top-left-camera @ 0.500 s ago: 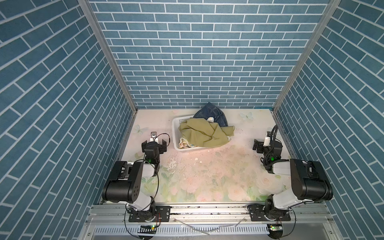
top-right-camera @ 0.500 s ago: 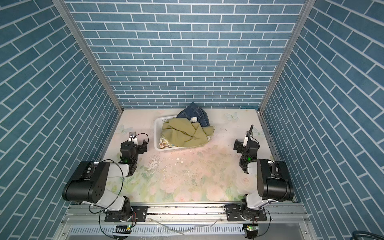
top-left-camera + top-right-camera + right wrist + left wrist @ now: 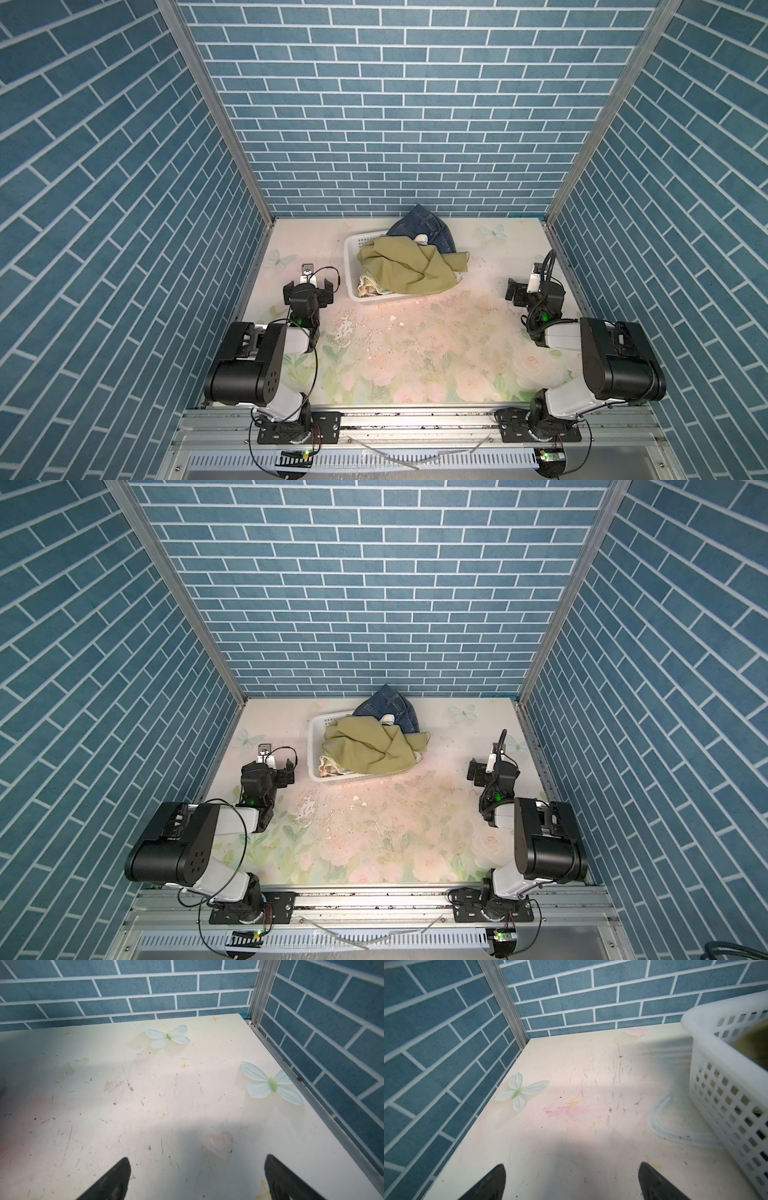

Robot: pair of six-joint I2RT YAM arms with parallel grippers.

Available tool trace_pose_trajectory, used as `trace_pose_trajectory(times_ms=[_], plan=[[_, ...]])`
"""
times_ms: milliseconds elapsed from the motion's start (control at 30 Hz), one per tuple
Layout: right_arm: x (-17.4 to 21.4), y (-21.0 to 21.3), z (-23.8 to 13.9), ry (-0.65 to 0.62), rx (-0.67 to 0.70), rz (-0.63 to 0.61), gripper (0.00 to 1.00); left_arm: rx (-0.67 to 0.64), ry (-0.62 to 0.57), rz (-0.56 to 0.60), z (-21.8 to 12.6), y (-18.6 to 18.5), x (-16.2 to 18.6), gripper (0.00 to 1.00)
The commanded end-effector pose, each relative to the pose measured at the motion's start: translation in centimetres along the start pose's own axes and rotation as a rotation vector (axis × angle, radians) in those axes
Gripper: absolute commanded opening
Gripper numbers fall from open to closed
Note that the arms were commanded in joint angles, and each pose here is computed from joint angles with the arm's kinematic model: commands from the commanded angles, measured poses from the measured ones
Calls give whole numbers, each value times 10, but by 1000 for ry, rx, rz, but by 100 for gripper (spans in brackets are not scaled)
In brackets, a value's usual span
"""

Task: Fold and stack the skirts

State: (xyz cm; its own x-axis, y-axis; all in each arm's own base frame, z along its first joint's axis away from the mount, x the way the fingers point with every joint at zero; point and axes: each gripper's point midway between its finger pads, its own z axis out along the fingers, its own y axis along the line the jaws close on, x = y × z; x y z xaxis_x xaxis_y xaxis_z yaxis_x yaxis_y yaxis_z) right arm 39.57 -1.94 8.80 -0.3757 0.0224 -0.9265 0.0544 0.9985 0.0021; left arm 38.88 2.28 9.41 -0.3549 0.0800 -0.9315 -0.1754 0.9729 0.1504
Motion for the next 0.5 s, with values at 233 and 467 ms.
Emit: trace_pose_trajectory(times_ms=[233,467], plan=[[0,-2,1,0,-2,5,99,-7,-13,-9,0,0,-3,100],[1,-2,1,-1,0,2,99,-7,-14,-9,0,0,-3,100]])
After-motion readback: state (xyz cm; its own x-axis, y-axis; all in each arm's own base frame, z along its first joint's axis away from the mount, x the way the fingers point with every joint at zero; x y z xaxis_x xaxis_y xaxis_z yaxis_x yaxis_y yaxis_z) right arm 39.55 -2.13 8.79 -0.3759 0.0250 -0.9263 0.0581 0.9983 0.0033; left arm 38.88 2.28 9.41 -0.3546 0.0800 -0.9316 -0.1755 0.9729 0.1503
